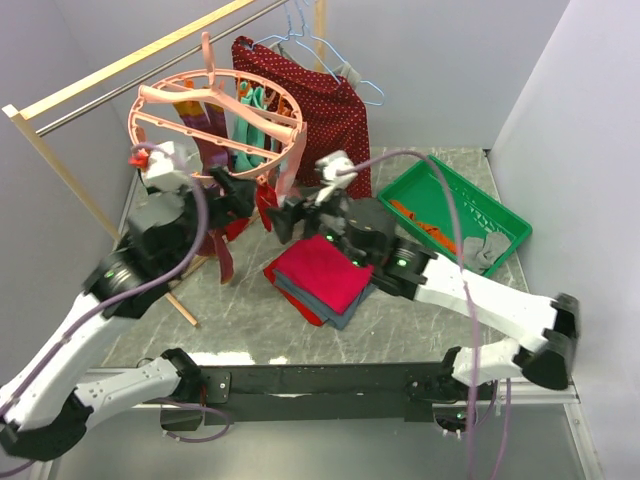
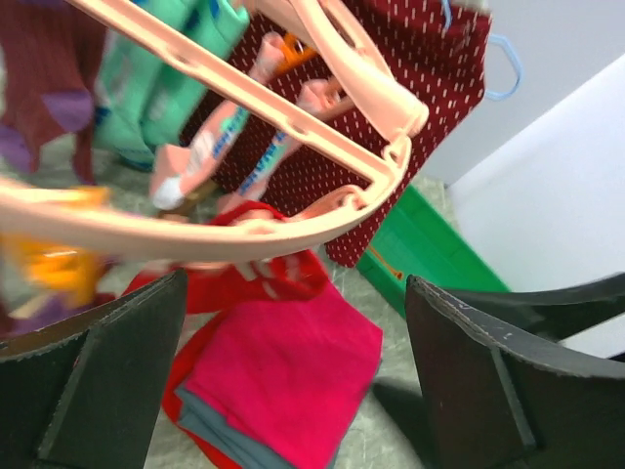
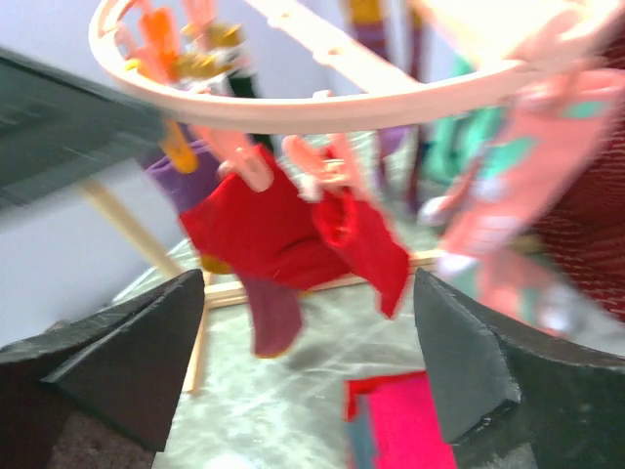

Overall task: Clip the socks to the hanger
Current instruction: Clamp the sock onto the hanger, then reset both arms

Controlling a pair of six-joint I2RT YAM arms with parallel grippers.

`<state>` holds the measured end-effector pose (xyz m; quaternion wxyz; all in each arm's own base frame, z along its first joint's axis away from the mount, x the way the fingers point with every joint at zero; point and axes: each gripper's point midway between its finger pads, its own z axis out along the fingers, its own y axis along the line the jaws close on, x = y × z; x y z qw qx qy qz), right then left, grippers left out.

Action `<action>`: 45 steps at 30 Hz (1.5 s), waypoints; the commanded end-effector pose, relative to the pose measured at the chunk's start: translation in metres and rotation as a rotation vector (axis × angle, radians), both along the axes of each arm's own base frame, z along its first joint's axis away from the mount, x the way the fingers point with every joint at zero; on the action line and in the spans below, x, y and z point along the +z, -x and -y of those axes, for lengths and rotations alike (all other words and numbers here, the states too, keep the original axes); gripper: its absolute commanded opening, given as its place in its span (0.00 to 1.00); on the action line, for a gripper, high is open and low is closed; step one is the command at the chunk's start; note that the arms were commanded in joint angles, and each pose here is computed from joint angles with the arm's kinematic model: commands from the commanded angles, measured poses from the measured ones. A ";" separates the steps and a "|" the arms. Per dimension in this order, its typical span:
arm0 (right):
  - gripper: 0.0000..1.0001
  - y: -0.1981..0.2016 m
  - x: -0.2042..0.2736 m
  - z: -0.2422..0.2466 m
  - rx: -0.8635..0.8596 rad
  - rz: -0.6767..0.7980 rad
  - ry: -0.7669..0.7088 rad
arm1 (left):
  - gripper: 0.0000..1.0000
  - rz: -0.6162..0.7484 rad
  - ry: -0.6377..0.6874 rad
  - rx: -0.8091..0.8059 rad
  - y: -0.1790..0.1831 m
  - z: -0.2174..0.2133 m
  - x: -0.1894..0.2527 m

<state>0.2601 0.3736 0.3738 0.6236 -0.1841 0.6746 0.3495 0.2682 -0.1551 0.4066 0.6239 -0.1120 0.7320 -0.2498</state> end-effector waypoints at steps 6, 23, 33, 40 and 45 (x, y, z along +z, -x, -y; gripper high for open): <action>1.00 -0.003 0.032 0.159 -0.411 0.125 0.045 | 0.96 0.124 -0.050 0.199 0.060 -0.102 0.040; 1.00 0.042 -0.041 0.308 -0.747 0.092 -0.025 | 0.96 0.273 -0.065 0.262 0.139 -0.189 0.003; 1.00 0.048 -0.047 0.322 -0.781 0.106 -0.076 | 0.97 0.304 -0.066 0.275 0.152 -0.203 0.000; 1.00 0.045 -0.050 0.324 -0.805 0.106 -0.066 | 0.96 0.293 -0.097 0.291 0.151 -0.206 -0.004; 1.00 0.044 -0.051 0.322 -0.802 0.110 -0.075 | 0.96 0.272 -0.094 0.313 0.150 -0.209 -0.011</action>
